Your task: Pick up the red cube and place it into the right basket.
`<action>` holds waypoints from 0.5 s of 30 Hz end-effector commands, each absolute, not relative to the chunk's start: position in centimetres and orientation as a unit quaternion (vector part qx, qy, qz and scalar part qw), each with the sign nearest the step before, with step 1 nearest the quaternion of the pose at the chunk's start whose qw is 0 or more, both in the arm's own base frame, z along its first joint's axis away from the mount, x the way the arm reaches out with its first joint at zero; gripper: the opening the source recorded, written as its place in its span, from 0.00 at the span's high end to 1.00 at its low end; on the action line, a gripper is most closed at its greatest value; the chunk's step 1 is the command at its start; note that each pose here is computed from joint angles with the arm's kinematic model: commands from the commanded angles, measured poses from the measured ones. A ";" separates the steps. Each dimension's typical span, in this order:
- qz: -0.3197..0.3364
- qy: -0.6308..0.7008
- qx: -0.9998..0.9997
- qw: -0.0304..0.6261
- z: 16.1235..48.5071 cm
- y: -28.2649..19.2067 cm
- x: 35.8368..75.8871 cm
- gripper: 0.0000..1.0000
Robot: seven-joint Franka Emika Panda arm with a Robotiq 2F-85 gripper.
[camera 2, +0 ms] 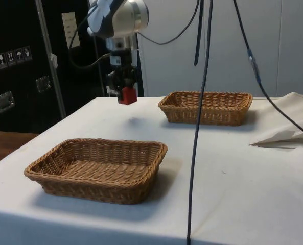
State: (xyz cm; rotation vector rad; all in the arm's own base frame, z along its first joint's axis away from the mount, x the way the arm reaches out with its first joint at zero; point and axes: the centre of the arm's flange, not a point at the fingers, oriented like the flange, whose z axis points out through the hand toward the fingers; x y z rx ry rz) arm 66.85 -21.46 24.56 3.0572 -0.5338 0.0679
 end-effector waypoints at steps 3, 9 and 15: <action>0.023 -0.167 0.985 0.021 25.6 -21.4 66.4 0.97; 0.021 -0.161 0.987 0.018 27.2 -21.6 65.5 0.97; 0.024 -0.150 0.988 0.019 30.1 -21.8 63.8 0.97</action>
